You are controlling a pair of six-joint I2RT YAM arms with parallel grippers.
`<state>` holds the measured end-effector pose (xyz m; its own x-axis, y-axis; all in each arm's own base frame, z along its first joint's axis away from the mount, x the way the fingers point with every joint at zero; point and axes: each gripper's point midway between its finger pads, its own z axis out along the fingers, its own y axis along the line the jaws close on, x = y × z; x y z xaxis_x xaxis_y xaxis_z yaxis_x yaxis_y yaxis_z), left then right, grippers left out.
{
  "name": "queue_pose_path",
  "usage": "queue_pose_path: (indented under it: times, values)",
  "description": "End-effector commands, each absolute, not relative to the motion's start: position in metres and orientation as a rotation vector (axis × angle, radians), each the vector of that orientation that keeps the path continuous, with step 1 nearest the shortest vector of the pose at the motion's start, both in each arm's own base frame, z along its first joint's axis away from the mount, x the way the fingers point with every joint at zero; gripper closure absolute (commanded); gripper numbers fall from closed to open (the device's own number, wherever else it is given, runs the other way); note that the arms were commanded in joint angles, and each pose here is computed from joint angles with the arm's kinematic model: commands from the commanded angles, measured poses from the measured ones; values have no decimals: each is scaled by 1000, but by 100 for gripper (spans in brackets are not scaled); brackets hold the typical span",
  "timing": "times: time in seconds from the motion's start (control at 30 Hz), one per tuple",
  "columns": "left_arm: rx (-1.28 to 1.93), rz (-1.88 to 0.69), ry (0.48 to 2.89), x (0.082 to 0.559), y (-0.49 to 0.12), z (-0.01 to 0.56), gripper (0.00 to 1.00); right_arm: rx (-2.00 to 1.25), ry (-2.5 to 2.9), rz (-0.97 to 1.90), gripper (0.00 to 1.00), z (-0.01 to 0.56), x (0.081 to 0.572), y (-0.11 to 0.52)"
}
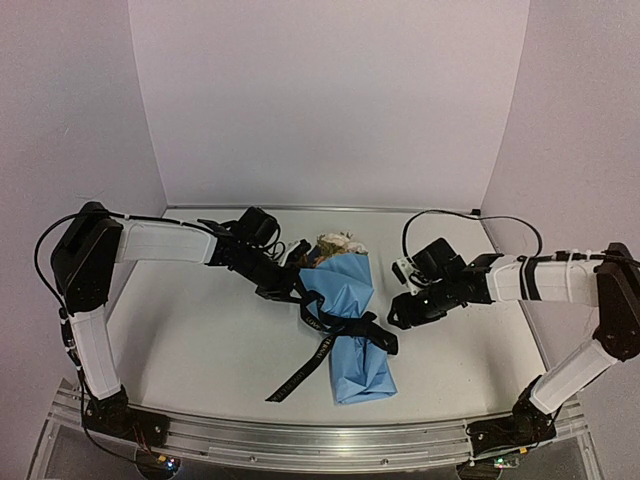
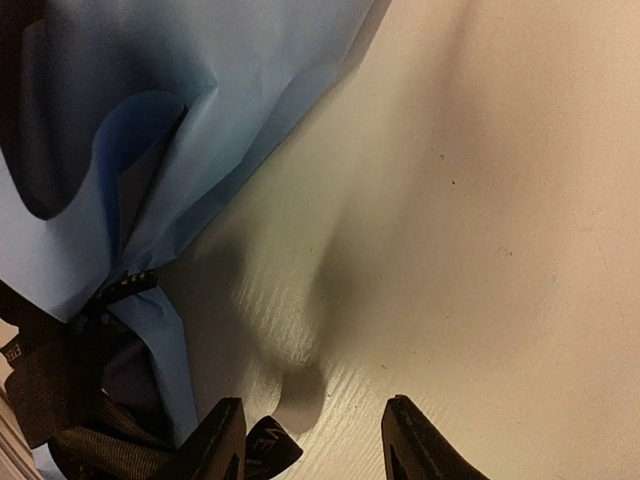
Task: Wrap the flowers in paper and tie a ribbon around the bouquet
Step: Cross the half-tied ribbon over the folded bouquet.
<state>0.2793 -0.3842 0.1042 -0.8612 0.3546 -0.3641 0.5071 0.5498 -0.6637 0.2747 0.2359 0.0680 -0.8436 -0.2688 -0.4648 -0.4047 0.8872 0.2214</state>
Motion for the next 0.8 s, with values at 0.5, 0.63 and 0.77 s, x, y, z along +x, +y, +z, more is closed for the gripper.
queue_pose_path:
  times: [0.5,0.63,0.77]
  values:
    - [772,-1239,2546,279,-391,123,100,-605,2689,707,62,67,198,252]
    - [773,-1237,2547,279,-391,123,100,-620,2667,564,59,66,197,234]
    - [773,-1237,2546,279,-391,123,100,-605,2636,496,56,60,202,225]
